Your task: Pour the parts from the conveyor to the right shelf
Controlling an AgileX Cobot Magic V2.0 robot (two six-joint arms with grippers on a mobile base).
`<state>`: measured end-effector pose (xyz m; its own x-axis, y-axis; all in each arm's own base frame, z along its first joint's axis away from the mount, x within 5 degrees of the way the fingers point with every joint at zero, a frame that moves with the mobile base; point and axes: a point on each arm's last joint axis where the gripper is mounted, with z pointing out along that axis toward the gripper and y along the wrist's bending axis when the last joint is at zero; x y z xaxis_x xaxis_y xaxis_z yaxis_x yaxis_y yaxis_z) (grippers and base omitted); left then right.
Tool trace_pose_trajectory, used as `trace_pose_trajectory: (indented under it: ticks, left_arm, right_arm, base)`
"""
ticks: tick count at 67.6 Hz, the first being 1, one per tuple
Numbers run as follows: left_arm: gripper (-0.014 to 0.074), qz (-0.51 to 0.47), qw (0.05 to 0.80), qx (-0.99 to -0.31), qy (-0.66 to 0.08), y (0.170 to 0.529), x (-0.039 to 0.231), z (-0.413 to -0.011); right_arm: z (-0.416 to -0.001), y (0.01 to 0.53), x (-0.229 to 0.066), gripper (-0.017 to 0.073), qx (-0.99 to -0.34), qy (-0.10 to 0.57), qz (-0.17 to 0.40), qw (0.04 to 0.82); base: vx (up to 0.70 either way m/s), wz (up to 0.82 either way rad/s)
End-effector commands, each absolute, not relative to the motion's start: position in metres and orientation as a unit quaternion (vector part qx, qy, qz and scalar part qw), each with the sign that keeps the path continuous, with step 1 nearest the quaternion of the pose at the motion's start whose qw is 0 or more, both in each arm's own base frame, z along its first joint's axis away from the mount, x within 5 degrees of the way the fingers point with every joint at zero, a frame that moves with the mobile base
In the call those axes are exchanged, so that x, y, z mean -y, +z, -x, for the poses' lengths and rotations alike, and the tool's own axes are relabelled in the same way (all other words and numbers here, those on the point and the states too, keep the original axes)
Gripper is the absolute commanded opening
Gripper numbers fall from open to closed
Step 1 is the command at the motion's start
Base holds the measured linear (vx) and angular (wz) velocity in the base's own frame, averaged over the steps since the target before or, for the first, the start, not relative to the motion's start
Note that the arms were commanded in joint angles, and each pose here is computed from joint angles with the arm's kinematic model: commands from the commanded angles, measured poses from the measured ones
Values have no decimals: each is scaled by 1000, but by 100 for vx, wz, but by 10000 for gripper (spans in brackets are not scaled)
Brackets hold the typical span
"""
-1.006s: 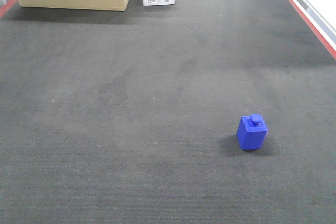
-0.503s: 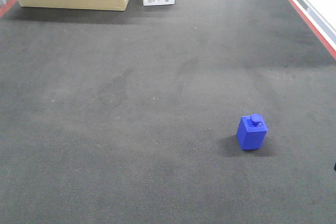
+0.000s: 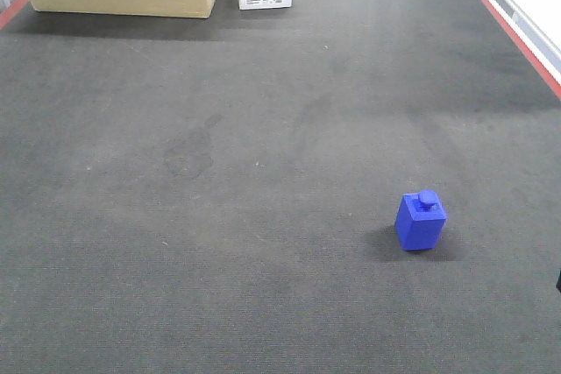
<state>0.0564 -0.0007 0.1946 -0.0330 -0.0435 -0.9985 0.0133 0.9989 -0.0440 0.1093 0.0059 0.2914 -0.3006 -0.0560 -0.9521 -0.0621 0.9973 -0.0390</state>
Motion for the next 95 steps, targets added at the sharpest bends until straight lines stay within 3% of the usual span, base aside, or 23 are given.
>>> trace_pose_trajectory:
  ticks: [1, 9, 20, 36, 51, 73, 95]
  left_arm:
    - [-6, 11, 715, -699, -26, 193, 1, -57]
    - [-6, 11, 715, -699, -26, 193, 1, -57]
    - [-6, 11, 715, -699, -26, 193, 1, -57]
    - [-6, 11, 715, -699, -26, 193, 1, -57]
    - [-6, 11, 715, -699, -26, 193, 1, -57]
    - [-6, 11, 715, -699, -26, 193, 1, -57]
    - [-6, 11, 715, -699, -26, 193, 1, -57]
  right_arm:
    - [-113, 307, -6, 330, -781, 1, 41, 623]
    - [-113, 307, -6, 451, -781, 1, 41, 624]
    - [-113, 307, -8, 519, -781, 3, 45, 623]
    - [-128, 314, -20, 522, -810, 27, 81, 580]
    - [-174, 334, -41, 522, -869, 41, 109, 480]
    - [-248, 339, -62, 522, -914, 54, 79, 393]
    - [-301, 310, -70, 522, -956, 42, 37, 288]
  base:
    - [0, 0]
    - [0, 0]
    - [0, 0]
    - [0, 0]
    - [0, 0]
    - [0, 0]
    - [0, 0]
